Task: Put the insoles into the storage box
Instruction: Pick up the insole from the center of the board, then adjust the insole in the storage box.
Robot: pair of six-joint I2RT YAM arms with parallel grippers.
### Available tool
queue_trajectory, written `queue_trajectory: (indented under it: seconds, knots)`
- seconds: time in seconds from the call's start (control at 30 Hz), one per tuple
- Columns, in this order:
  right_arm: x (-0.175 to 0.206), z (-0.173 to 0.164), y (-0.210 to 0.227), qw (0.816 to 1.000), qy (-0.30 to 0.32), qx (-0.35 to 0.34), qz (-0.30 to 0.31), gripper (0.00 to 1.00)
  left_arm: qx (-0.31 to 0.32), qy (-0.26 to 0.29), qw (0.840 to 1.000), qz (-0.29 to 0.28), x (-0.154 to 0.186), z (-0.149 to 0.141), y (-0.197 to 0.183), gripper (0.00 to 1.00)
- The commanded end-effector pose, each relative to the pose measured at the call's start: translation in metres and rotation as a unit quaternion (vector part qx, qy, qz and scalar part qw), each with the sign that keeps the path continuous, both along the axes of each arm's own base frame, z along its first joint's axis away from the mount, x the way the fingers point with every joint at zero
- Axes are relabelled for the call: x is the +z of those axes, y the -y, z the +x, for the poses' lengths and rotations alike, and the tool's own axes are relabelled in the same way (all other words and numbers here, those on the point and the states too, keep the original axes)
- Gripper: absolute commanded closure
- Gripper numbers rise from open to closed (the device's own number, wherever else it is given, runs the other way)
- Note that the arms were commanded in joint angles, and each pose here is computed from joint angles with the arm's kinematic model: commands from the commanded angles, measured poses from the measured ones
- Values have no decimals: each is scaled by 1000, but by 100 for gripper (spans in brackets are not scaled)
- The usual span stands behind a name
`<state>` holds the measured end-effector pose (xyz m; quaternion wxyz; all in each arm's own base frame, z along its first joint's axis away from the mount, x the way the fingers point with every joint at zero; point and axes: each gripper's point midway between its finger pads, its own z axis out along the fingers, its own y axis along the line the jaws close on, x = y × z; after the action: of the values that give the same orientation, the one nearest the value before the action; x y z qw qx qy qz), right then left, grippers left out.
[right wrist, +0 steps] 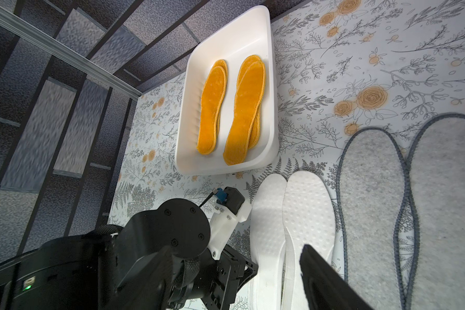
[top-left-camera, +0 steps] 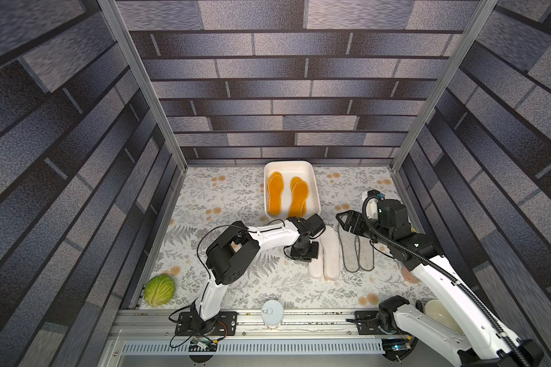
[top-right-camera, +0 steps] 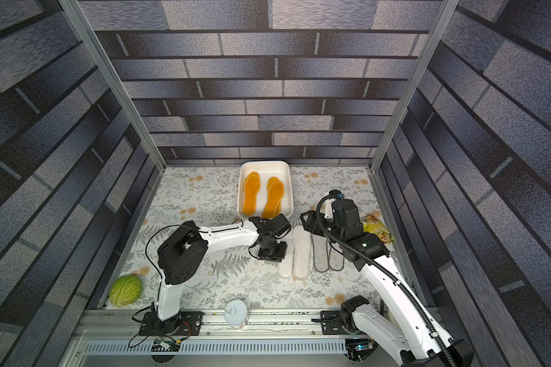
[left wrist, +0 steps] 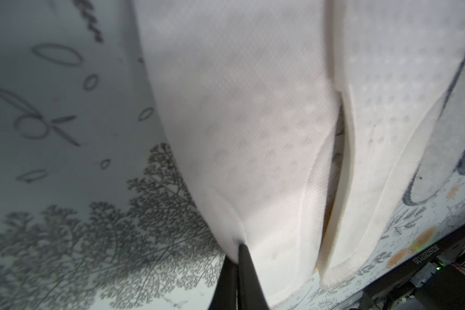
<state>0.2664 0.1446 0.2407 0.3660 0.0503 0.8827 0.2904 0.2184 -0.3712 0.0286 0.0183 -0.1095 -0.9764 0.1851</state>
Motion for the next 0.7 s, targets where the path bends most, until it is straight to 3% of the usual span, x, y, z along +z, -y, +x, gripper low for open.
queue_trajectory:
  seconds: [0.0,0.33,0.67]
  knots:
    - [-5,-1,-1,1000,-12,5,2,24,12,23,1000,14,18,2,-19,100]
    - [-11,26,-24,999,-40,29,14,24,11,104,994,-21,114,-4,-53,100]
    - [-13,103,-90,993,-96,67,33,29,87,192,977,-20,183,0,-127,100]
